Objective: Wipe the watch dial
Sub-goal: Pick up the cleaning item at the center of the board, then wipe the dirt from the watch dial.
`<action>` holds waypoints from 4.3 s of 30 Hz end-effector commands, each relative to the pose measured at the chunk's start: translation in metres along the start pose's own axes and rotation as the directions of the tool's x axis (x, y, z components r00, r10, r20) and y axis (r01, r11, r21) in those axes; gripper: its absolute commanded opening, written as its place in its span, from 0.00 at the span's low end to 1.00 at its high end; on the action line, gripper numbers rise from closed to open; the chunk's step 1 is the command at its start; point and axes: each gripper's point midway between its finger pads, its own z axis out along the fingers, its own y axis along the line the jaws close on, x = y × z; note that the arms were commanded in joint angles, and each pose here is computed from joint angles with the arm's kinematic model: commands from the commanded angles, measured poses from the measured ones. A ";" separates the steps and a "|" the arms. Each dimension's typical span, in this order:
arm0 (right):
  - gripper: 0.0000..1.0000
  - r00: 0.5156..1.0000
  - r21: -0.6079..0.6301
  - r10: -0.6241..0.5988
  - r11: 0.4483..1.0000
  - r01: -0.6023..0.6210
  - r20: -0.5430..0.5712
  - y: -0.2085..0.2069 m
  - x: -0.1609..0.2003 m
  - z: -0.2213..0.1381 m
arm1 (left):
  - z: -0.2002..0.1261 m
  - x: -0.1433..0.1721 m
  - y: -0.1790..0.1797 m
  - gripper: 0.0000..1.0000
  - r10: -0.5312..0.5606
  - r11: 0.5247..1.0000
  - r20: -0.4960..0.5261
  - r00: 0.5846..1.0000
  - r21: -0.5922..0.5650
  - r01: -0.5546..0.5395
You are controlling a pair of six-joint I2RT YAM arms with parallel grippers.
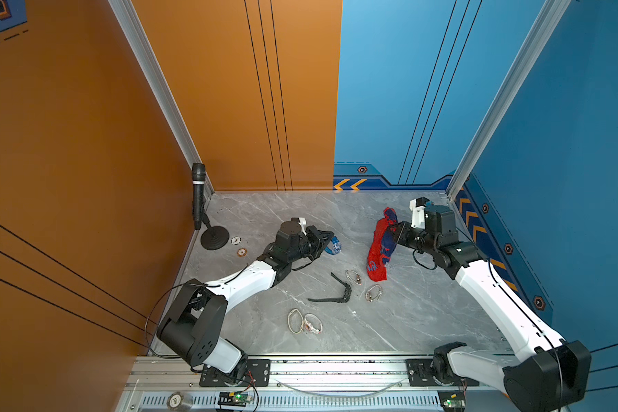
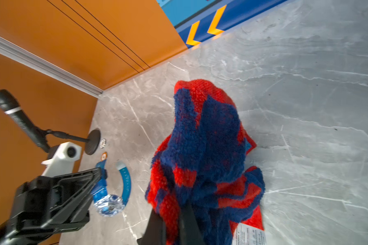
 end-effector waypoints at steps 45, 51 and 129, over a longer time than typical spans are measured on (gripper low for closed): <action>0.00 0.967 -0.083 -0.156 0.986 0.142 -0.202 0.040 0.080 0.062 | 0.052 0.038 -0.052 0.00 -0.191 0.935 -0.080 0.978 0.289 0.206; 0.00 0.968 -0.058 -0.128 0.991 0.118 -0.218 0.032 0.076 0.066 | 0.050 0.048 -0.061 0.00 -0.145 0.934 -0.122 0.982 0.310 0.176; 0.00 0.974 -0.153 -0.080 0.987 0.048 -0.213 0.056 0.062 0.043 | 0.050 0.058 -0.048 0.00 -0.153 0.928 -0.181 0.972 0.312 0.204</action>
